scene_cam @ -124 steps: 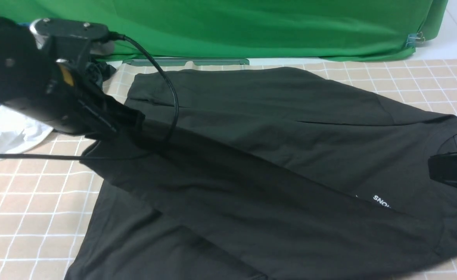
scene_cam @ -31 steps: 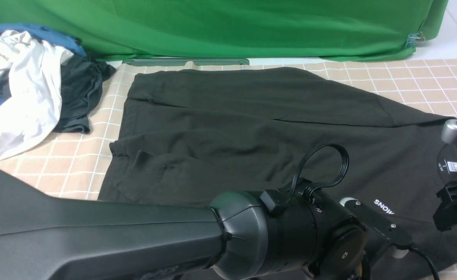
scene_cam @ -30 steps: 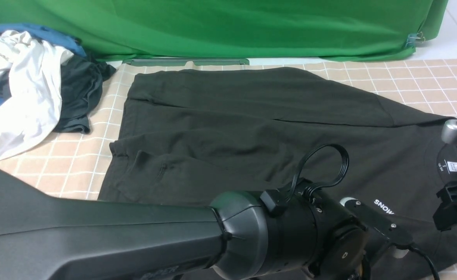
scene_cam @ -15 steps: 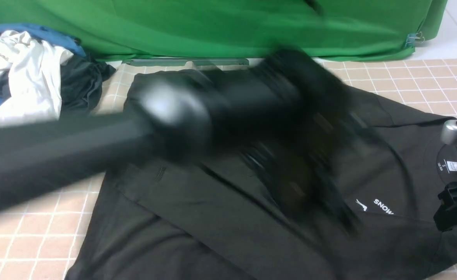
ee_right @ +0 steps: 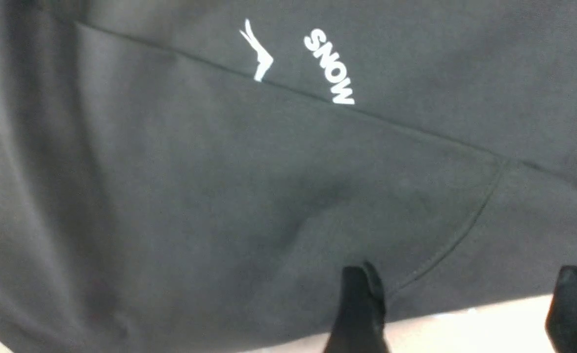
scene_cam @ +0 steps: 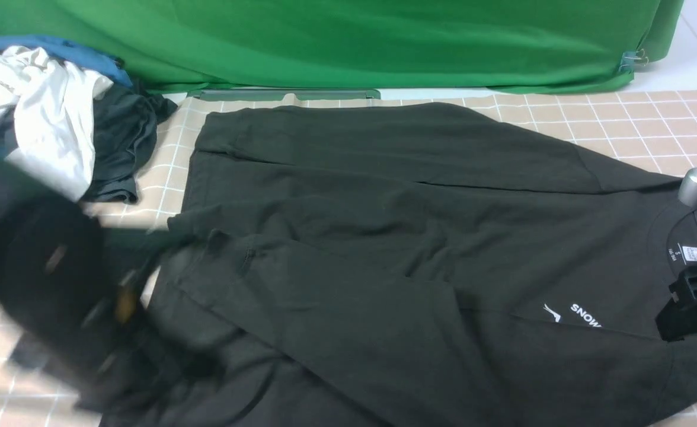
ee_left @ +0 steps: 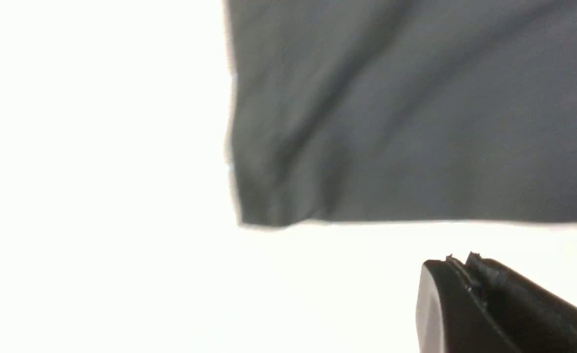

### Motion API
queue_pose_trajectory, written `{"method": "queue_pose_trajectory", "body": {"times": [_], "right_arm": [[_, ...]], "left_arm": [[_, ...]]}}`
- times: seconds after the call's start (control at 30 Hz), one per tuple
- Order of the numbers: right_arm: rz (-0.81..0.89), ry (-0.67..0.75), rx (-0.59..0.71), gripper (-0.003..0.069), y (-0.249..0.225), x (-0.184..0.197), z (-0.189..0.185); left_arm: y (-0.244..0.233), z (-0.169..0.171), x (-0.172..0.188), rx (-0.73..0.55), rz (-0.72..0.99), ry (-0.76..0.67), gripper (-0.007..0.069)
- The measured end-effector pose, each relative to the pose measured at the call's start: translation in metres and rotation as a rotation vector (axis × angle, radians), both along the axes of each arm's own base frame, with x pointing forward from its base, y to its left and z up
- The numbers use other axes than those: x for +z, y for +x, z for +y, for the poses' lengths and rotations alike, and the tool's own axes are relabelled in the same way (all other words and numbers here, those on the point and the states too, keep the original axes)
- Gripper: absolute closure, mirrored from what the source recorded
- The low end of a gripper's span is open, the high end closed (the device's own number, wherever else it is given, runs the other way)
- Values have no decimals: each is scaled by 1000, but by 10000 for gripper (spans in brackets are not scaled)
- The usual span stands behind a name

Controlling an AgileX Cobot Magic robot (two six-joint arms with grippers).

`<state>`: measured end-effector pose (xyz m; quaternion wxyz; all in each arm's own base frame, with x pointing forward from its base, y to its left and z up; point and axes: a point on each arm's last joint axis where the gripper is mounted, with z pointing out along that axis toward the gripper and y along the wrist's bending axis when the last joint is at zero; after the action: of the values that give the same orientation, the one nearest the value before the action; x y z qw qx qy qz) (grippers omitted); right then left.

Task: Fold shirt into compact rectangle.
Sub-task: 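Grab the top left corner of the dark shirt with the left gripper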

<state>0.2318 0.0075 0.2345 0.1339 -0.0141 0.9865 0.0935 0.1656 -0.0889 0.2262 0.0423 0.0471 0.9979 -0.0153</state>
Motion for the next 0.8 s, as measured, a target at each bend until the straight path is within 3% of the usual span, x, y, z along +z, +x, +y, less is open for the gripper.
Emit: {"method": "queue_pose_trajectory", "body": {"times": [0.13,0.43,0.53,0.67,0.8], "right_arm": [[-8,-1,2,140,1,0,0],[-22,-6,16,140,2,0,0],[-22,-5,15,140,2,0,0],[-26,-4,14,140,2,1,0],[-28,-4,13,140,2,1,0]], "left_arm": [[-10,19,-15,45,-28,21,522],[-8,51,-49,176,-96,28,172],[-2,56,-55,211,-100,26,109],[5,57,-65,175,-74,30,106],[8,52,-75,112,-32,-2,213]]}}
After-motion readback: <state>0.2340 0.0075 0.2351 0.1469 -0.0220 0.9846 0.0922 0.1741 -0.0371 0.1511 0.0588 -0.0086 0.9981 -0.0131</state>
